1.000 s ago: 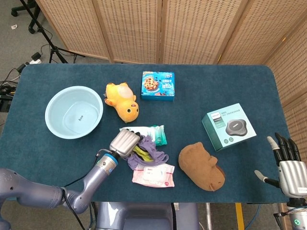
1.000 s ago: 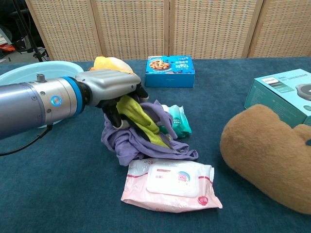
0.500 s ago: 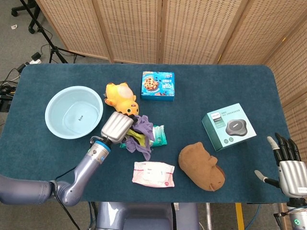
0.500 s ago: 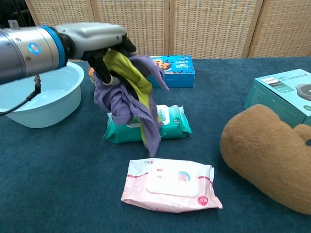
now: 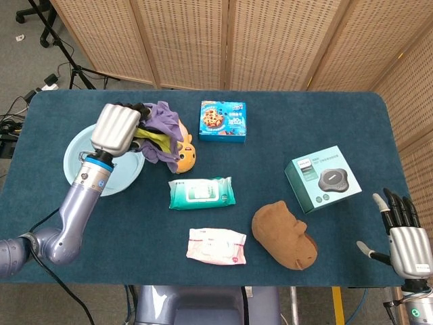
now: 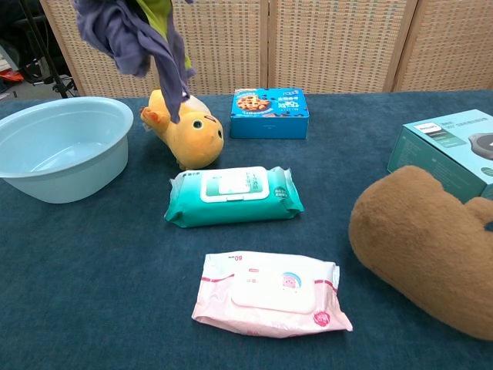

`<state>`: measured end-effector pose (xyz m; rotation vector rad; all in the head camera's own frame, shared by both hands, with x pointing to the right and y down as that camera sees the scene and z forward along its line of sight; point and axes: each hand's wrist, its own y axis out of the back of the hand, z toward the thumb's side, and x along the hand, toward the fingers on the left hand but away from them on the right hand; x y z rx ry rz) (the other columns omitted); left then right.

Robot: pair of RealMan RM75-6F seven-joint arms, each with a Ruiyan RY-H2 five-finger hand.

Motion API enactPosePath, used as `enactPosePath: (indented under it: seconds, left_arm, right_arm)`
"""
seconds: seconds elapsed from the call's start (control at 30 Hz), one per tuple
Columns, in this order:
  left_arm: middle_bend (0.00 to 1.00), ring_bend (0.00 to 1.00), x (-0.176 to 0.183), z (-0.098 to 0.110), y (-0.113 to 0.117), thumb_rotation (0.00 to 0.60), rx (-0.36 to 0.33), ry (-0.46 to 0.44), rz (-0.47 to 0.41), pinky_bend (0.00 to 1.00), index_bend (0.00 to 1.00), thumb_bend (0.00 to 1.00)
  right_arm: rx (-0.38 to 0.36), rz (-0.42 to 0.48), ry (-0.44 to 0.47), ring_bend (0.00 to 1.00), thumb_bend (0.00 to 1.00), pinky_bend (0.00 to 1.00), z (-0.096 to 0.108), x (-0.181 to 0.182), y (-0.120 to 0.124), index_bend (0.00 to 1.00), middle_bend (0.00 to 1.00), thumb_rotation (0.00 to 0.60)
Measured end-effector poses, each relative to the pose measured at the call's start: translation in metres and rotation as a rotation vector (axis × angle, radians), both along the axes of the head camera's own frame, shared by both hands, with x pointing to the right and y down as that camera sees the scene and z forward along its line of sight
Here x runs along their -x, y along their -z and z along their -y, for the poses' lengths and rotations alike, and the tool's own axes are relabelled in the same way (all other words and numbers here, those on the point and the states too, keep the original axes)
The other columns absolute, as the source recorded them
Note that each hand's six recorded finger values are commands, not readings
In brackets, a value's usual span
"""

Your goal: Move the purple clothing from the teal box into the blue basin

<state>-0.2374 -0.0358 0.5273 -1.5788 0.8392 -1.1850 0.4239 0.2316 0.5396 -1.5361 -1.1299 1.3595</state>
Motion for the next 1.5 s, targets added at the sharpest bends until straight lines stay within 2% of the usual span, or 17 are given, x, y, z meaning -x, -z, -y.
enactPosePath:
  seconds: [0.17, 0.3, 0.7, 0.93, 1.0, 1.23, 1.3, 1.43, 1.5]
  left_arm:
    - [0.49, 0.53, 0.033, 0.015, 0.022, 0.600, -0.048, 0.041, 0.057, 0.52, 0.84, 0.63]
    - [0.49, 0.53, 0.061, 0.018, 0.026, 0.600, -0.049, 0.081, 0.092, 0.52, 0.84, 0.63]
    - [0.49, 0.53, 0.144, 0.012, 0.005, 0.600, 0.004, 0.201, 0.189, 0.52, 0.84, 0.62]
    - [0.49, 0.53, 0.181, -0.004, -0.021, 0.600, 0.064, 0.233, 0.245, 0.52, 0.84, 0.58]
    - [0.47, 0.53, 0.187, -0.009, -0.028, 0.600, 0.079, 0.240, 0.254, 0.52, 0.80, 0.55]
    - [0.25, 0.40, 0.193, -0.021, -0.051, 0.600, 0.134, 0.248, 0.252, 0.51, 0.48, 0.45]
    - [0.18, 0.35, 0.192, -0.024, -0.058, 0.600, 0.157, 0.247, 0.239, 0.49, 0.40, 0.41]
    - [0.02, 0.25, 0.188, -0.030, -0.071, 0.600, 0.209, 0.244, 0.208, 0.38, 0.27, 0.26]
    - [0.00, 0.20, 0.185, -0.033, -0.077, 0.600, 0.236, 0.239, 0.196, 0.33, 0.21, 0.20]
  right_arm:
    - [0.008, -0.005, 0.002, 0.00, 0.16, 0.00, 0.000, 0.001, -0.002, 0.00, 0.00, 0.600]
    - [0.009, -0.006, 0.008, 0.00, 0.16, 0.00, -0.001, 0.002, -0.002, 0.00, 0.00, 0.600]
    - [0.019, -0.014, 0.011, 0.00, 0.16, 0.00, -0.001, 0.004, -0.006, 0.00, 0.00, 0.600]
    - [0.018, -0.021, 0.009, 0.00, 0.16, 0.00, -0.002, 0.003, -0.006, 0.00, 0.00, 0.600]
    - [0.018, -0.020, 0.008, 0.00, 0.16, 0.00, -0.002, 0.003, -0.006, 0.00, 0.00, 0.600]
    - [0.016, -0.021, 0.010, 0.00, 0.16, 0.00, -0.003, 0.002, -0.006, 0.00, 0.00, 0.600]
    - [0.015, -0.021, 0.009, 0.00, 0.16, 0.00, -0.003, 0.002, -0.006, 0.00, 0.00, 0.600]
    - [0.016, -0.020, 0.007, 0.00, 0.16, 0.00, -0.003, 0.002, -0.006, 0.00, 0.00, 0.600]
    - [0.017, -0.020, 0.008, 0.00, 0.16, 0.00, -0.003, 0.002, -0.007, 0.00, 0.00, 0.600]
